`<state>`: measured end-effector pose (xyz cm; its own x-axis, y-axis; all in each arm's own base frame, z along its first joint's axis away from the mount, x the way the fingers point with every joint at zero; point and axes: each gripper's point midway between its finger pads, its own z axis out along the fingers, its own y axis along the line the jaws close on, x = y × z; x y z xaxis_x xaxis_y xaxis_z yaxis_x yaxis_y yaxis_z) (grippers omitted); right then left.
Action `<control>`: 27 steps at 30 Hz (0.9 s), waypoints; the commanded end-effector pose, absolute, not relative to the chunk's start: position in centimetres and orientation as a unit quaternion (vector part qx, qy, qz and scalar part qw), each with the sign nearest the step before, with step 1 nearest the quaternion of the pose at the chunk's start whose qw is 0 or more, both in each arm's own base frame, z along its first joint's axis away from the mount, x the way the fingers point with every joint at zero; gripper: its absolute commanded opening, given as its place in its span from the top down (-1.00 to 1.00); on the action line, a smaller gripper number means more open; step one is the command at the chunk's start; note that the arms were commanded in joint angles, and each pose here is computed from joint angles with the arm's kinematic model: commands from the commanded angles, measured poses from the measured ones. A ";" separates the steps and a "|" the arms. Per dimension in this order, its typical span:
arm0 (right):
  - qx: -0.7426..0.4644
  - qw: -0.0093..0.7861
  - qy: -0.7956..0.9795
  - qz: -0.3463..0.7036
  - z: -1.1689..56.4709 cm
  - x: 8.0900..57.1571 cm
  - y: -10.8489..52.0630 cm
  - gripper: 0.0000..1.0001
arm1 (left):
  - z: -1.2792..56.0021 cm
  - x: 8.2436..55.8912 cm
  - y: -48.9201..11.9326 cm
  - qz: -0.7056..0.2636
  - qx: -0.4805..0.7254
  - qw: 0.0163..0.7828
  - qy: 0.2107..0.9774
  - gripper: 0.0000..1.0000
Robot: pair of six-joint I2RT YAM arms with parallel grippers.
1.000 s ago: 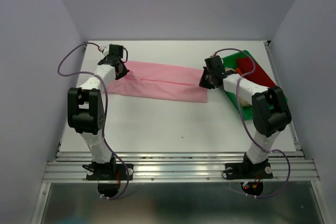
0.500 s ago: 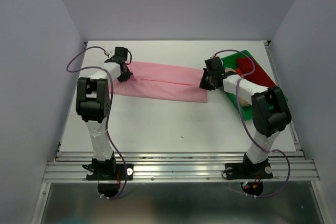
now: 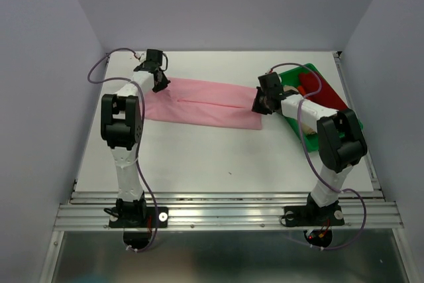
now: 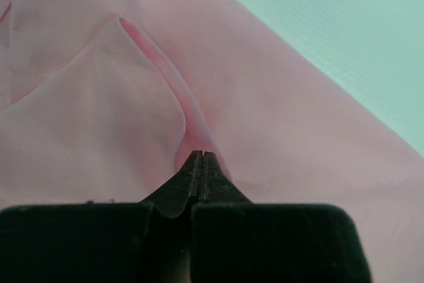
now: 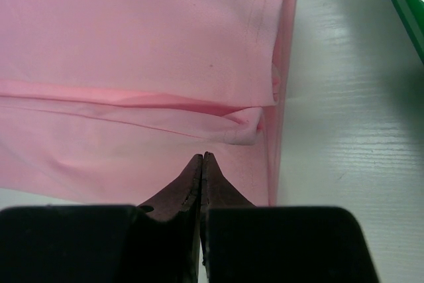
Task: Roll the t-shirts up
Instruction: Fold the T-shirt at the center of the board.
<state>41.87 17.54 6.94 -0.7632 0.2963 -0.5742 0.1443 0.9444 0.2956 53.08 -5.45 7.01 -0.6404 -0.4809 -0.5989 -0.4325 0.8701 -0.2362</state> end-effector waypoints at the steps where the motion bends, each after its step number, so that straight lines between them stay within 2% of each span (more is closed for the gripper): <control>1: 0.115 0.342 0.925 0.115 8.1 43.4 17.4 0.98 | 7.2 54.2 -6.4 -0.046 -0.246 0.344 0.905 1.00; 9: 0.116 0.352 0.924 0.093 8.5 43.7 16.6 0.97 | 6.9 55.7 -7.7 -0.058 -0.237 0.350 0.905 1.00; 19: 0.125 0.342 0.929 0.059 6.0 46.3 15.8 0.98 | 6.7 56.1 -7.8 -0.054 -0.237 0.351 0.904 1.00; 27: 0.138 0.310 0.940 0.022 2.6 45.0 14.1 0.99 | 6.3 55.9 -7.7 -0.051 -0.237 0.349 0.905 1.00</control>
<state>45.04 15.32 3.04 -0.7713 0.2760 -0.5736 0.2156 0.9611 0.1726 54.87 -7.82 4.12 -0.6802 -0.4604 -0.5704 -0.3988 0.8853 -0.2390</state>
